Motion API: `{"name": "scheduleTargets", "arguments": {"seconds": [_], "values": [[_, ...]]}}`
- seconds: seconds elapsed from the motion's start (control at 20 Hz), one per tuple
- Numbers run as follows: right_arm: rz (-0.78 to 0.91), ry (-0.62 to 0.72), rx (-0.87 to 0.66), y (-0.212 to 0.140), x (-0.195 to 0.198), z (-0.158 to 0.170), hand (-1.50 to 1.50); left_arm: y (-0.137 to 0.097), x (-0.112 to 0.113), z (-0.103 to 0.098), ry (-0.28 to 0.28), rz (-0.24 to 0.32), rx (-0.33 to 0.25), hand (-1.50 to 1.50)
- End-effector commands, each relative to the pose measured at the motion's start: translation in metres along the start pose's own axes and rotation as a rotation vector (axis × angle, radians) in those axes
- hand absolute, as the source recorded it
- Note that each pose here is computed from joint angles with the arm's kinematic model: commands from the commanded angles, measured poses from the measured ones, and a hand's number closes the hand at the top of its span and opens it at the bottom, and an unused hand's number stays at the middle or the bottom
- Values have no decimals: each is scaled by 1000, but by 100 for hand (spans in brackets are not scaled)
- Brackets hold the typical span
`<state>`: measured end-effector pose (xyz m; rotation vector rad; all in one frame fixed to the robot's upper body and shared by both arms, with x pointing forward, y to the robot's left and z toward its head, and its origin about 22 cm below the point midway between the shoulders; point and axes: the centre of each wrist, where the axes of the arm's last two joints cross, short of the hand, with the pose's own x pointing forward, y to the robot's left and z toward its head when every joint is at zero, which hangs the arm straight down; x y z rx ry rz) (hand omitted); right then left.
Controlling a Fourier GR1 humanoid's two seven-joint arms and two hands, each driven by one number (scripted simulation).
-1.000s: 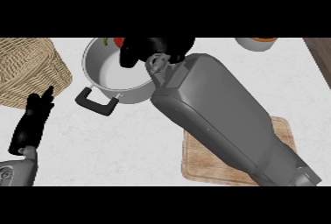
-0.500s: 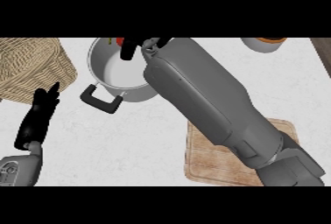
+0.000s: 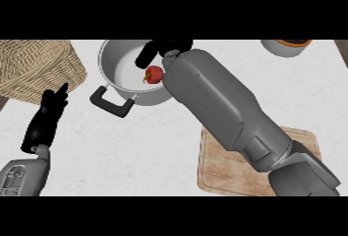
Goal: Pick the bell pepper from the cutting board and place it in the pot
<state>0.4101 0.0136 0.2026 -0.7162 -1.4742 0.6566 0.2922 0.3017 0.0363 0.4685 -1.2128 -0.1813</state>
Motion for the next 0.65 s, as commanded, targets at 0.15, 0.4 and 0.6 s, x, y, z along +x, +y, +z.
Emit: {"name": "scheduleTargets", "arguments": {"seconds": [0.15,0.4,0.6], "values": [[-315,-28,-170,0,-11,-3,-150,3,-6,1,5,-19,5,0],[-472,-34,-313,-10,-11,-8,-150,-2,-20,7,43,6,37,0],[-517,-3,-367,1,-33,-9,-150,11,-29,10,52,13,26,0]]}}
